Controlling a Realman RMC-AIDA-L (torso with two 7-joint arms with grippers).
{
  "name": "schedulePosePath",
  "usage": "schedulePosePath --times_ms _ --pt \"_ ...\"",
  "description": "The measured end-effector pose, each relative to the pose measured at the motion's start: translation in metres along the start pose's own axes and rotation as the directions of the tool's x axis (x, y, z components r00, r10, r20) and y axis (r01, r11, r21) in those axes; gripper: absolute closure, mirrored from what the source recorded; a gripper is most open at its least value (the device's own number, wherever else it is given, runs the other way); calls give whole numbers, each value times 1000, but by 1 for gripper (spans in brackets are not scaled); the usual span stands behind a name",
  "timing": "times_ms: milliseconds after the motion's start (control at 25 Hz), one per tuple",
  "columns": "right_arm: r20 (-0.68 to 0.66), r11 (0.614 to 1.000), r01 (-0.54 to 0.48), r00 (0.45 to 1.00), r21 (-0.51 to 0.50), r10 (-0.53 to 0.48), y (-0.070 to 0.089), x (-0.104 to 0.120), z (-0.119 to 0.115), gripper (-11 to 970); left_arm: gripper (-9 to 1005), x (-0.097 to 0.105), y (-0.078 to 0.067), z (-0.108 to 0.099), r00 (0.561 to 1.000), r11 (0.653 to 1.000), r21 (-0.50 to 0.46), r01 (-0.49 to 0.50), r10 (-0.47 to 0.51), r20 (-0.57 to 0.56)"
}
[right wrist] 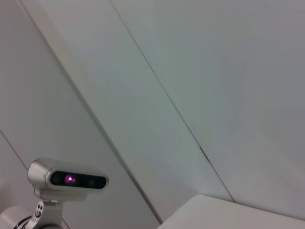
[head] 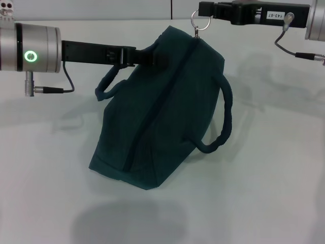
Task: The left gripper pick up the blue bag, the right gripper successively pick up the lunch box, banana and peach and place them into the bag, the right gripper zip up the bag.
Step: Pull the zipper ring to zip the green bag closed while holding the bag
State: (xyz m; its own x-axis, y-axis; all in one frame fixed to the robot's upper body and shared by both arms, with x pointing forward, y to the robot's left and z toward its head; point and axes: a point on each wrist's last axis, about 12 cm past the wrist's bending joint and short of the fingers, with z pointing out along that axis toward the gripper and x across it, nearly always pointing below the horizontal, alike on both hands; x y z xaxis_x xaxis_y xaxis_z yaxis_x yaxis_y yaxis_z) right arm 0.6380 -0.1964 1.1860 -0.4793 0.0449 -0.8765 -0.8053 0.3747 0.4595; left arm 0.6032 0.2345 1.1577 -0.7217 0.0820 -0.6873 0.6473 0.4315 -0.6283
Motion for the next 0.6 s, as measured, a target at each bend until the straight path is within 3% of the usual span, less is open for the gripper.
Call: schedulePosePath --times_ms 240,480,600 --pt "14 1000 -20 1000 6 20 -1 5 -4 925 799 1 -2 3 1000 1000 12 -12 12 10" --pt "19 1000 -29 999 9 29 -2 8 -6 918 940 2 -2 4 1000 1000 15 -27 27 14" --pt "35 999 -44 998 10 44 -3 9 -9 914 941 3 -3 3 1000 999 24 -27 27 17"
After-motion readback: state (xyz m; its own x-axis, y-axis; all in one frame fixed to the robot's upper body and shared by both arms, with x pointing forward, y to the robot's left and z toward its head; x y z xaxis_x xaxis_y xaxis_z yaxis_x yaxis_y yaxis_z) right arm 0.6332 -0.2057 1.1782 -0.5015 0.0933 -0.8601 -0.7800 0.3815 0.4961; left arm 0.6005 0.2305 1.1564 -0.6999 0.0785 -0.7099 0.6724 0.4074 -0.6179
